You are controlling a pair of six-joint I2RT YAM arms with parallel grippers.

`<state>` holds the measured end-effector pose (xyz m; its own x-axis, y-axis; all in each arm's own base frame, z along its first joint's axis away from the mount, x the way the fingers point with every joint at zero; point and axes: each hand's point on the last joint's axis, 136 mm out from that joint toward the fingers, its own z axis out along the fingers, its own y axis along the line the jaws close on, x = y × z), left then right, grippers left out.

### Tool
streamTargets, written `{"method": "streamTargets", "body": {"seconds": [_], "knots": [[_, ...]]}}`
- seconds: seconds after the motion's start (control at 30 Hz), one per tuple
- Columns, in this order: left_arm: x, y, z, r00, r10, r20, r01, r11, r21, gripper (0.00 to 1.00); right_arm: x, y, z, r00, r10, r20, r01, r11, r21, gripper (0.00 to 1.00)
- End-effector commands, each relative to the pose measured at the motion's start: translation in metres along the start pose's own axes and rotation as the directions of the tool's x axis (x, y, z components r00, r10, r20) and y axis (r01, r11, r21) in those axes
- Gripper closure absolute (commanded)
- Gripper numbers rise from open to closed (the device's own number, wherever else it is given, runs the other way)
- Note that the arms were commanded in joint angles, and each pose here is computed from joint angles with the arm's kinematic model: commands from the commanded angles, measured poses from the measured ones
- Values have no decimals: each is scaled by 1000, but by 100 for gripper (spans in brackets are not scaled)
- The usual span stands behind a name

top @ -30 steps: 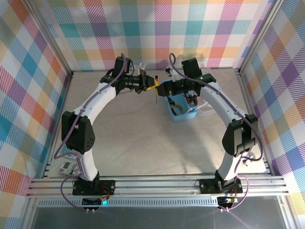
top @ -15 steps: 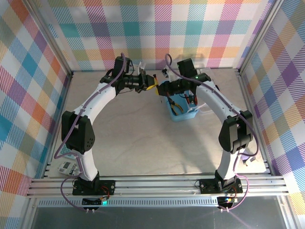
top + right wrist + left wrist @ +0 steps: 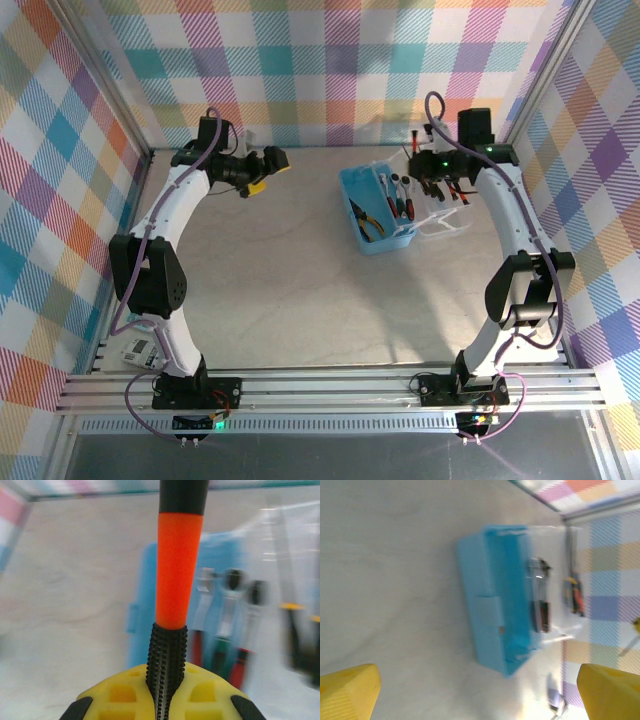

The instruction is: Pack the tool kit

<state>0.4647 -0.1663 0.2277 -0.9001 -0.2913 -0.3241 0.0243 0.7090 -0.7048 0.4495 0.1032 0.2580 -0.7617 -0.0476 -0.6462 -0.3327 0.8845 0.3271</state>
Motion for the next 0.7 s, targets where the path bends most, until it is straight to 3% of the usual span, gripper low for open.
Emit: {"method": "streamTargets", "body": {"seconds": [0.0, 0.1, 0.2, 0.67], "knots": [[20, 17, -16, 998, 49, -38, -54, 988, -145, 0, 11, -57, -5, 990, -91, -112, 122, 943, 311, 100], [32, 29, -11, 998, 32, -61, -42, 986, -161, 0, 11, -96, -5, 980, -92, -175, 163, 873, 459, 100], [41, 38, -6, 997, 14, -75, -27, 985, -173, 0, 9, -117, 2, 971, -109, -213, 207, 830, 518, 100], [50, 45, 2, 995, -5, -103, -12, 986, -168, 0, 6, -155, 48, 942, -170, -289, 308, 778, 548, 100]]}}
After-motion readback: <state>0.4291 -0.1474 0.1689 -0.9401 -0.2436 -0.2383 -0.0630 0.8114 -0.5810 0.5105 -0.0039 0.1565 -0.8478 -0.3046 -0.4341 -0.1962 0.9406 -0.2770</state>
